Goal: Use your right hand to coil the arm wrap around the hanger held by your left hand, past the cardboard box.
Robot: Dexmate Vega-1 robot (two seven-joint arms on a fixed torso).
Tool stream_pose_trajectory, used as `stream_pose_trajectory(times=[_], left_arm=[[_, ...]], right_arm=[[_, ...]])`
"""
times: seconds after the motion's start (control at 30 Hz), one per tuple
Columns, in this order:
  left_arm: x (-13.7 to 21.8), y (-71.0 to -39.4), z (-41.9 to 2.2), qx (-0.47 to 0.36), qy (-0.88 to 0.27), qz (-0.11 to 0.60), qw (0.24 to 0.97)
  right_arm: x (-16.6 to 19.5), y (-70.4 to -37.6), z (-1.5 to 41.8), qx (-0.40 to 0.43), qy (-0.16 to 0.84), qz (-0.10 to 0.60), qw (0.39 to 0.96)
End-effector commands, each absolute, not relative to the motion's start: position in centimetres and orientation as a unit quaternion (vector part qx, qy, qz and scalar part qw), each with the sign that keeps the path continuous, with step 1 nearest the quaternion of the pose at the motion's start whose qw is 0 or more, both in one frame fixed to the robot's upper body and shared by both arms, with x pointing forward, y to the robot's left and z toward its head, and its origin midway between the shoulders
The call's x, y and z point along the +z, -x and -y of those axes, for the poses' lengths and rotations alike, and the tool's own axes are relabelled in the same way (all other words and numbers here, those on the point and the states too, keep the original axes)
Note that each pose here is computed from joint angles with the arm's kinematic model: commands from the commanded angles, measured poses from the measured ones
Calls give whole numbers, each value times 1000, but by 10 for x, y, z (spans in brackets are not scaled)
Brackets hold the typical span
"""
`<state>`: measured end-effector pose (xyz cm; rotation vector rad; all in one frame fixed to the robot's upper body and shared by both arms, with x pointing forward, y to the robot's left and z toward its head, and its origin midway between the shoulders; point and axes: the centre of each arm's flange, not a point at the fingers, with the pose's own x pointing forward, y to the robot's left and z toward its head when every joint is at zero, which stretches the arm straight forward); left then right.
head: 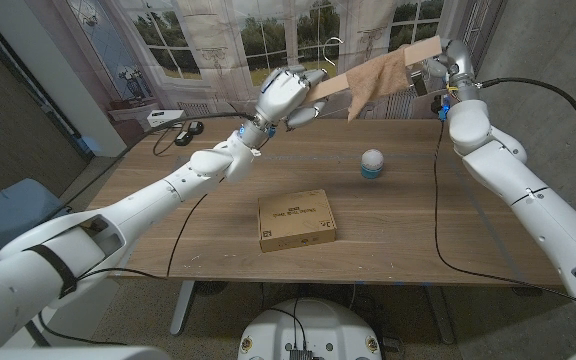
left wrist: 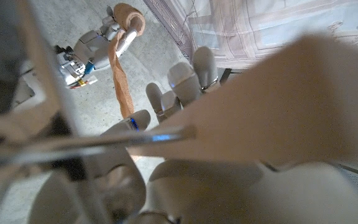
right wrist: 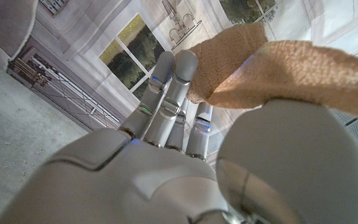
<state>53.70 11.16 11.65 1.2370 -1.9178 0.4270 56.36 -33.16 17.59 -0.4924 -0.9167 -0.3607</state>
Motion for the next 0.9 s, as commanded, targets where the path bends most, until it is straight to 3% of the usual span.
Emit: stream_pose_trajectory(times=[0.03, 0.9], left_arm=[[130, -540, -120, 156, -446, 731, 493], [155, -554, -112, 112, -579, 606, 534]], right_arm=[[136, -595, 324, -149, 222, 399, 877], [24, -619, 304, -126, 146, 342, 920]])
